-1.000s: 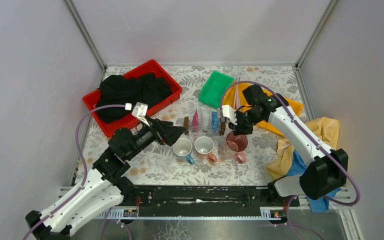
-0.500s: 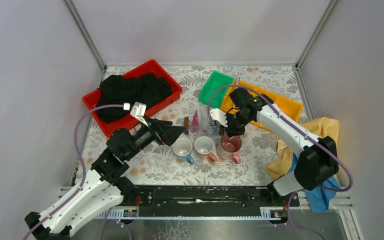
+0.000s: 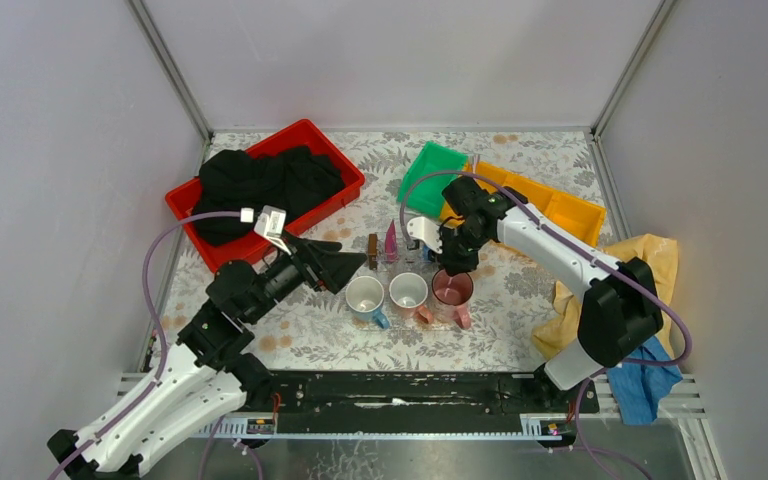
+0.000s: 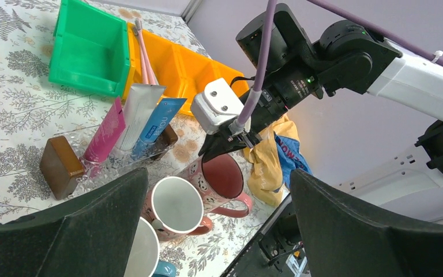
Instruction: Prepare toiletry sets of a toothbrush and toothpaste on the tray
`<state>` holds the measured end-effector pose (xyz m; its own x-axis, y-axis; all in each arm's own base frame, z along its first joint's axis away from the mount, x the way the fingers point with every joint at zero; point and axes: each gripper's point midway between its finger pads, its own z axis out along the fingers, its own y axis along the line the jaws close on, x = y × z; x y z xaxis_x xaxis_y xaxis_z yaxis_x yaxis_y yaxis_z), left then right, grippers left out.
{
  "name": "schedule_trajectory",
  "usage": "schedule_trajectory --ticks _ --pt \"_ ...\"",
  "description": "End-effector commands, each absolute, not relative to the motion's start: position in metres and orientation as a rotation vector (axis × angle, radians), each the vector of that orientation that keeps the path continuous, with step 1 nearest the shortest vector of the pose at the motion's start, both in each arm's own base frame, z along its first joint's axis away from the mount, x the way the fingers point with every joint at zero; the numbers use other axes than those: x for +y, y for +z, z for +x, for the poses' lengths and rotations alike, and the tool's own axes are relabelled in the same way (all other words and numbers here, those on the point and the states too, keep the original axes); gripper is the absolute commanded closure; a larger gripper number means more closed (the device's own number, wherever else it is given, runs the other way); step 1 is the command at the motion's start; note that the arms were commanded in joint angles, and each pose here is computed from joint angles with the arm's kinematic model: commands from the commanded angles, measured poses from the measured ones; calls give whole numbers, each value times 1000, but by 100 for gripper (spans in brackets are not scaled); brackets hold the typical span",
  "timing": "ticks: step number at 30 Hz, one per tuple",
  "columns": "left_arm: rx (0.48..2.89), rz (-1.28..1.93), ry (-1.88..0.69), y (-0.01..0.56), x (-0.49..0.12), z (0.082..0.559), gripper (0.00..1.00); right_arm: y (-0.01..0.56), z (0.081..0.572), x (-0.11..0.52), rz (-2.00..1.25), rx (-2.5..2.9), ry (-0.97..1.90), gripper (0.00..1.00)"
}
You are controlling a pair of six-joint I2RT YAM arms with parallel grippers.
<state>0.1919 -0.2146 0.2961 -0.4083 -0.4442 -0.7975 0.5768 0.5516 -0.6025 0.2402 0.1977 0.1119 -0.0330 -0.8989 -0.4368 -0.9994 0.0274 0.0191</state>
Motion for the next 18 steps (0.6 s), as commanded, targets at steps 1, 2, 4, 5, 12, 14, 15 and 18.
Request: schedule_trajectory --ticks 1,2,4,5,12,14,15,18 --pt "1616 101 -1111 305 -210 193 0 133 250 212 -1872 1983 458 100" --pt "1614 101 -1112 305 -210 192 0 131 250 213 -1871 1988 456 99" --pt "1613 100 -1113 305 -210 192 0 130 250 213 -1868 1996 454 99" --pt "1613 99 -1115 305 -210 192 0 129 250 213 -1866 2001 452 98" --pt "1610 99 -1116 306 -209 191 0 126 249 213 -1866 2017 456 94" --pt "1610 97 -1114 306 -209 192 0 124 246 214 -1871 2020 469 93" --pt "1611 97 -1114 306 -209 192 0 123 245 213 -1873 2023 472 93" --pt "1610 98 -1115 306 -209 192 0 121 241 214 -1885 2025 488 89"
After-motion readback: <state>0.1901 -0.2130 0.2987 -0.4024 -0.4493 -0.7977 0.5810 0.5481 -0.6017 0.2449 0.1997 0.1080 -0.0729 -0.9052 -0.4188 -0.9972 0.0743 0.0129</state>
